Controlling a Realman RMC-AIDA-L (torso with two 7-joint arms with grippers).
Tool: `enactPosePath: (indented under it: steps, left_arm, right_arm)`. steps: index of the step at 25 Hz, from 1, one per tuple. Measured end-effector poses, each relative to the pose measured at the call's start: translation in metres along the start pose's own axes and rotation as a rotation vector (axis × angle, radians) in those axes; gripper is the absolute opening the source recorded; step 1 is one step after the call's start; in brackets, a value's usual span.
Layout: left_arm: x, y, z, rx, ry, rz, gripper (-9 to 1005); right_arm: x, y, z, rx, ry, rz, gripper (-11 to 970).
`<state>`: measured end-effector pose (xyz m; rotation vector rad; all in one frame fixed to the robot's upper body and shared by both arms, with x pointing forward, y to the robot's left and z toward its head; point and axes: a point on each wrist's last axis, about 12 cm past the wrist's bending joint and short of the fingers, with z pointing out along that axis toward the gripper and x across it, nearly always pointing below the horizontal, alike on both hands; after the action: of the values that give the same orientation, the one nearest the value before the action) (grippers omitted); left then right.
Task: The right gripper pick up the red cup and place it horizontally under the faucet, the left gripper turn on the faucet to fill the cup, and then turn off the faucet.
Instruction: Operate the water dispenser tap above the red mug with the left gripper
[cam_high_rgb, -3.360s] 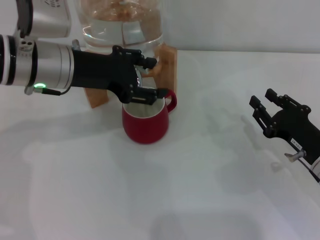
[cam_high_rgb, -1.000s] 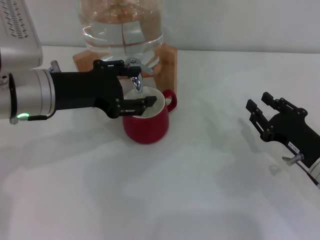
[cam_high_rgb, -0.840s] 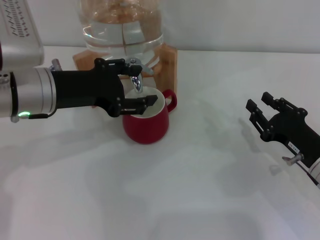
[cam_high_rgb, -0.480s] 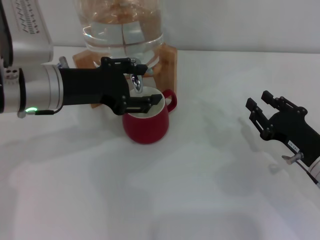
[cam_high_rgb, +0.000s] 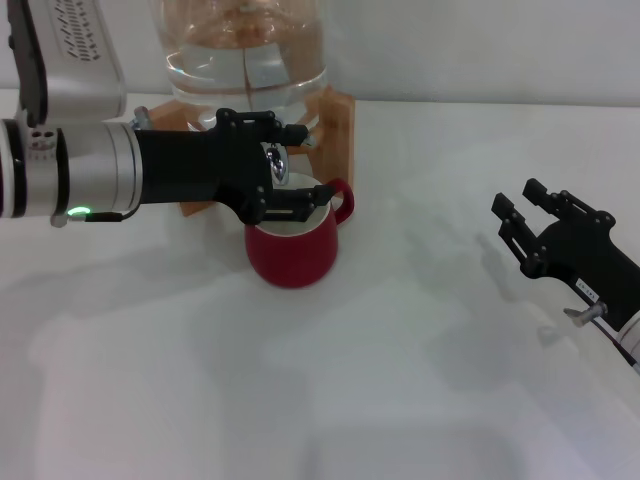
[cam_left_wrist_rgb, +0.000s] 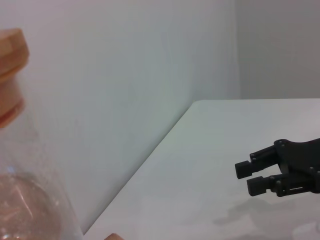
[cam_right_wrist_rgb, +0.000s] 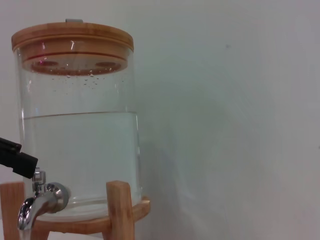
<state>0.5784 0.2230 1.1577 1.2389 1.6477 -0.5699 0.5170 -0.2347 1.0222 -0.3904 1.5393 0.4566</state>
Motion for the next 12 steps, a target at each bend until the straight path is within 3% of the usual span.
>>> enactPosePath:
  steps: [12]
  left_arm:
    - [-0.0012, -0.0011, 0.0019, 0.007, -0.003, 0.001, 756]
  right_arm:
    - [-0.0005, -0.0011, 0.0, 0.002, -0.001, -0.001, 418]
